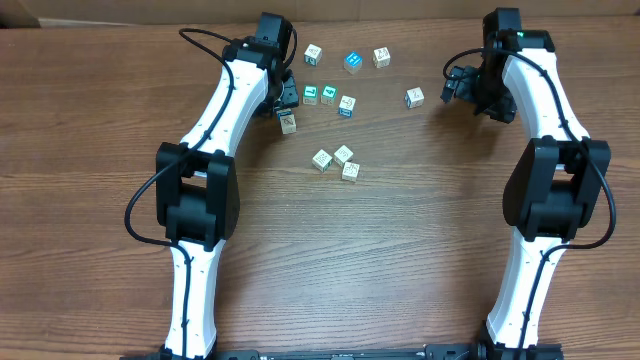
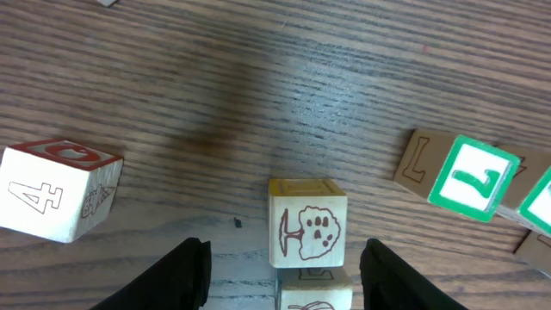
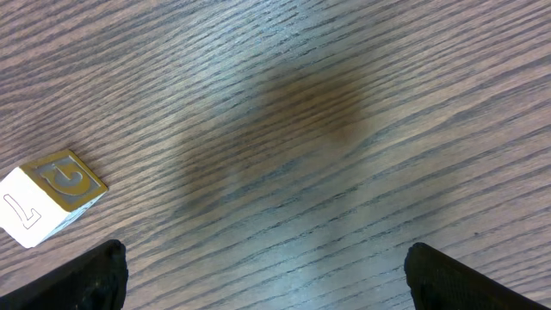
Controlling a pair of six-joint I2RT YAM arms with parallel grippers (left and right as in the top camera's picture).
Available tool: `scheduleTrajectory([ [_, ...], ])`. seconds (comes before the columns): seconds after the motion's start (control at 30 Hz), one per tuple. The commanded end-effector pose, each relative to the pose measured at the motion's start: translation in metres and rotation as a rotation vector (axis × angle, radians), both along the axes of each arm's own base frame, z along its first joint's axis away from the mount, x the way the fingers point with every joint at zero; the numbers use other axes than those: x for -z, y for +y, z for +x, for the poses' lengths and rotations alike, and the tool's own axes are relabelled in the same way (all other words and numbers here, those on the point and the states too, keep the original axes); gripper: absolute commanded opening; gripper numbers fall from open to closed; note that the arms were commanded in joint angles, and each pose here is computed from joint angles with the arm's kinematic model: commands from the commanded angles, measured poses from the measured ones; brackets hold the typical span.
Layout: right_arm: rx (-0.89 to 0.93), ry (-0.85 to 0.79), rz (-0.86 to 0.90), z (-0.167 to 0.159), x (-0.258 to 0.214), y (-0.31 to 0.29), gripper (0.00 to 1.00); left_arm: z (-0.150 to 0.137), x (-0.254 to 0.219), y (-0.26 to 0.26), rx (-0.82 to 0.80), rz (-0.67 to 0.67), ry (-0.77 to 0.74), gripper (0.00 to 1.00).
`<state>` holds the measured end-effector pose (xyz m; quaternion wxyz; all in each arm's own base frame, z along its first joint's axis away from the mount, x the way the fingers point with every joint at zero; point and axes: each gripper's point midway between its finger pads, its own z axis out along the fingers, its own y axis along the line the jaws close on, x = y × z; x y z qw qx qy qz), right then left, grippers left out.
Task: Form a circle
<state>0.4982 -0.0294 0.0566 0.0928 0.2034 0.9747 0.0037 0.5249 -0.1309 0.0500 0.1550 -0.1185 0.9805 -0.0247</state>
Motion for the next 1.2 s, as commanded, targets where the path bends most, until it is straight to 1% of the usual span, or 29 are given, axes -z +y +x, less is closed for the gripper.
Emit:
scheduleTrajectory([
  [0.0, 0.006, -0.048, -0.004, 0.007, -0.019, -0.001, 1.0, -0.003, 0.004, -0.005, -0.005, -0.02, 0.016, 0.5],
  [0.07, 0.006, -0.049, -0.004, 0.007, -0.019, -0.001, 1.0, -0.006, 0.005, -0.006, -0.003, -0.017, 0.025, 0.45],
  [0.2, 0.006, -0.048, -0.004, 0.007, -0.019, -0.001, 1.0, -0.013, 0.007, -0.009, 0.006, -0.011, 0.048, 0.43],
  [0.43, 0.006, -0.048, -0.004, 0.007, -0.019, -0.001, 1.0, -0.023, 0.009, -0.02, 0.033, 0.0, 0.075, 0.52],
  [0.57, 0.006, -0.048, -0.004, 0.007, -0.019, -0.001, 1.0, -0.027, 0.01, -0.022, 0.039, 0.014, 0.085, 0.5],
  [0.97, 0.006, -0.048, -0.004, 0.007, -0.019, -0.001, 1.0, -0.034, 0.021, -0.02, 0.039, 0.03, 0.11, 0.51],
  [1.1, 0.006, -0.048, -0.004, 0.007, -0.019, -0.001, 1.0, -0.032, 0.033, -0.018, 0.036, 0.035, 0.094, 0.43],
  [1.17, 0.006, -0.048, -0.004, 0.007, -0.019, -0.001, 1.0, -0.031, 0.035, -0.018, 0.035, 0.034, 0.088, 0.35],
])
